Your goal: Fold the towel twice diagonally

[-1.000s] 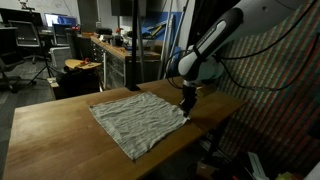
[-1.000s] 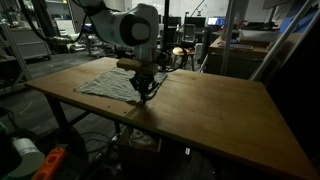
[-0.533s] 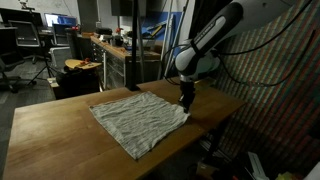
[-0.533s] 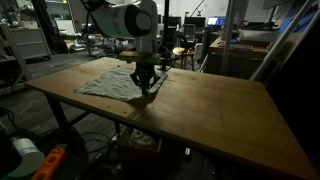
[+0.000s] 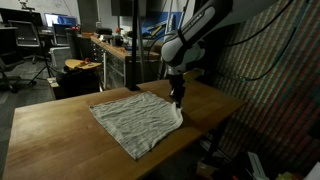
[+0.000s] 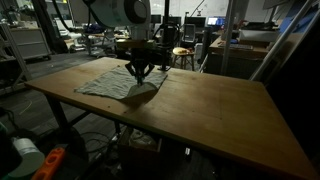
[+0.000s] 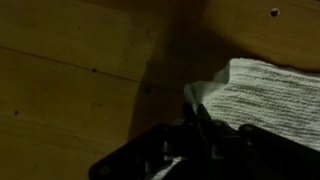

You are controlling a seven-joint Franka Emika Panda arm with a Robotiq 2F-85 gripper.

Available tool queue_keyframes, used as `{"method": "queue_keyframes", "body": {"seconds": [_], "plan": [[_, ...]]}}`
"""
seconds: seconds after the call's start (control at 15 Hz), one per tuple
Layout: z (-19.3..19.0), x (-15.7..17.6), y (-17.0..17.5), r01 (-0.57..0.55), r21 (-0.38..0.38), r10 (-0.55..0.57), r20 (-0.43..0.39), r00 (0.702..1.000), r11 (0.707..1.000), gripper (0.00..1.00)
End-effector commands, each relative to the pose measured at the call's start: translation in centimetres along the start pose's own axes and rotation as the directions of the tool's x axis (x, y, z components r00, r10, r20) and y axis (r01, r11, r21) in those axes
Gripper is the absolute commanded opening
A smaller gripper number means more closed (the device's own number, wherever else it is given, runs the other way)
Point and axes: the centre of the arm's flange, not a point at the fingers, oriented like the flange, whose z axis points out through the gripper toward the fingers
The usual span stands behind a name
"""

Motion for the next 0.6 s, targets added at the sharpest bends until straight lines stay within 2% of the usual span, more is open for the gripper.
{"method": "queue_keyframes", "body": {"seconds": [0.0, 0.53], "plan": [[-2.2, 3.4, -1.1, 0.036, -0.029, -0.034, 0.043, 0.998, 0.999, 0.02], [-6.3, 7.2, -3.6, 0.097, -0.06, -0.093, 0.07, 0.993, 0.993, 0.02]]}}
